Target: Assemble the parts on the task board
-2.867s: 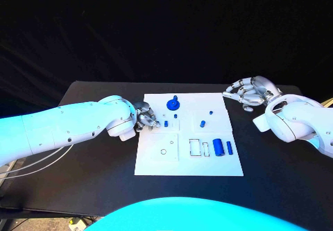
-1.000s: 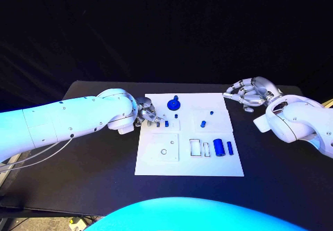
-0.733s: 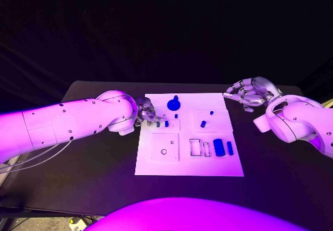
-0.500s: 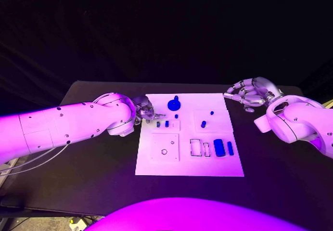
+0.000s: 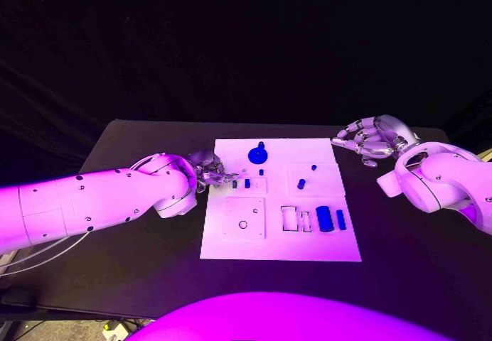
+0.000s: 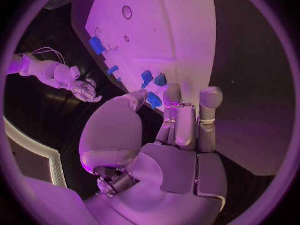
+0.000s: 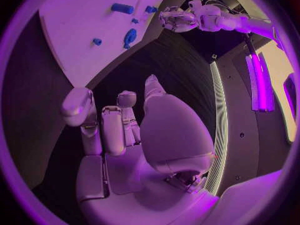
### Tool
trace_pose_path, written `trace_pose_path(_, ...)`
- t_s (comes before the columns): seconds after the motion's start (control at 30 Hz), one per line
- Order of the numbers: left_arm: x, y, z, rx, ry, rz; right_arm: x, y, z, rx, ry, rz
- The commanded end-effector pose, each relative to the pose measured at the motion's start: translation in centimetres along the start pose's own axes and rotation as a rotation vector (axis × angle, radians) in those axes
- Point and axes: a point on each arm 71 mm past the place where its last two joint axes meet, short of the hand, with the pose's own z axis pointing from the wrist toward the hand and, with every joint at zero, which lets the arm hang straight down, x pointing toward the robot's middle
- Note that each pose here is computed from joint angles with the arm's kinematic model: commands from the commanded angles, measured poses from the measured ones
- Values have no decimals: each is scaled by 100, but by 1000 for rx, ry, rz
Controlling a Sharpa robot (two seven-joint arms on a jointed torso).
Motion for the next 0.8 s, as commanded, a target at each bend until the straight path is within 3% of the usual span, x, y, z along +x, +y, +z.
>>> trace_pose_path(0.03,57,-4,-31,6,-2,-25,2,-6,-4,0,0,-1)
trace_pose_path(0.4,122,-16,-40,10,-9,-54,9,-10,-5,1,1,-1)
trace_pose_path(0.8,157,-12,2,1,30,-19,6,-14,-8,2,0,-1)
